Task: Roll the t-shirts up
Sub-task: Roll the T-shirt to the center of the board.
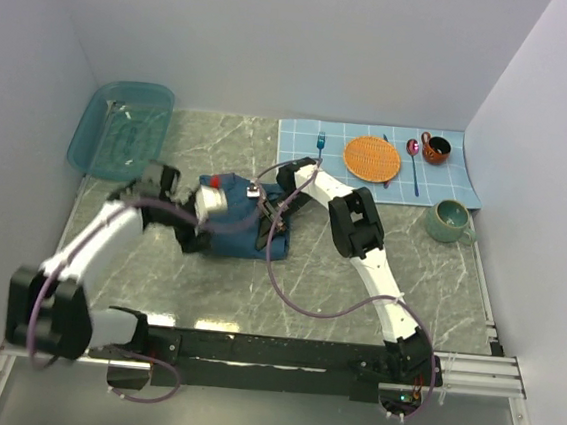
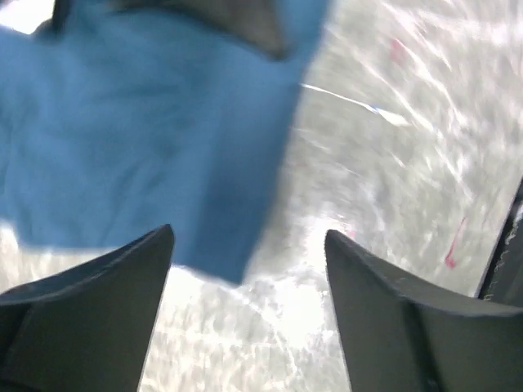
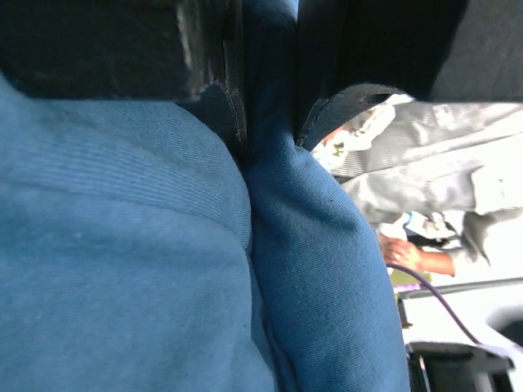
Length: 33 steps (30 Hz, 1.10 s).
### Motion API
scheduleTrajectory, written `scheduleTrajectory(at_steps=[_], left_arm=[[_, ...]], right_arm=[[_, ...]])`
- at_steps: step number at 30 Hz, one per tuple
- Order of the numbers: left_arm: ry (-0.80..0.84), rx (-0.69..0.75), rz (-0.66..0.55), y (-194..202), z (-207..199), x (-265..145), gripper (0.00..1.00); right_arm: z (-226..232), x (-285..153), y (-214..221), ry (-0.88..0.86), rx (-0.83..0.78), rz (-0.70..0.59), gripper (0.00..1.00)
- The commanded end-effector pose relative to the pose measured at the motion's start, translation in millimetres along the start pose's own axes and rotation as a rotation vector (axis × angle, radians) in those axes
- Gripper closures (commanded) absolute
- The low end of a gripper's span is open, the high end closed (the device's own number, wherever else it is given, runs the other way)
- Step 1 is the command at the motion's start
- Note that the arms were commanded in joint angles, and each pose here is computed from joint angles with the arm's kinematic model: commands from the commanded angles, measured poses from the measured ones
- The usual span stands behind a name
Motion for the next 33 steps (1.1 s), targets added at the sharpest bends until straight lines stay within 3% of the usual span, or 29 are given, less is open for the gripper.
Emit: scheduleTrajectory(at_steps=[1, 6, 13, 22, 27, 29, 30, 31, 33], left_arm=[[-0.118, 0.331, 0.075, 9.3, -19.3, 16.4, 0.16], [-0.152, 0.491, 0.113, 9.4, -23.1, 28.9, 0.19], [-0.144, 0.555, 0.157, 24.6, -22.5, 47.5, 0.2], [-0.008, 0.588, 0.243, 54.2, -28.8, 76.3, 0.42], [0.14, 0.473, 0.261, 60.3, -35.1, 84.8, 0.64], [0.201, 0.417, 0.211, 49.6, -30.6, 85.7, 0.65], [0.285, 0.308, 0.172, 49.8, -40.6, 79.8, 0.66], [0.321, 0.269, 0.141, 41.8, -32.8, 82.0, 0.67], [0.405, 0.19, 0.092, 35.7, -37.4, 80.0, 0.69]], right_arm=[[-68.9, 22.0, -6.1, 0.208, -0.051, 0.05, 0.92], [-69.3, 22.3, -5.1, 0.215, -0.047, 0.054, 0.91], [-69.6, 22.3, -4.5, 0.216, -0.046, 0.056, 0.91], [-69.7, 22.5, -5.0, 0.204, -0.049, 0.054, 0.89], [-58.0, 12.0, -5.7, 0.197, -0.14, 0.03, 0.64], [-29.2, -16.0, -17.3, 0.196, -0.233, -0.1, 0.58], [-33.0, -21.3, -6.9, 0.191, -0.199, -0.129, 0.53], [0.8, -45.2, -7.8, 0.203, -0.27, -0.221, 0.5], [23.5, -79.1, -3.0, 0.226, -0.313, -0.369, 0.45]])
Point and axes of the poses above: each gripper's point midway between its finger pads, its own x axis out along the fingers, its own z axis along the line the jaws close on, y = z × x, the point moved 7 cm from there along -x, back along the fingers, and after that the axes turned 15 degrees about x, right-handed, at the moved point
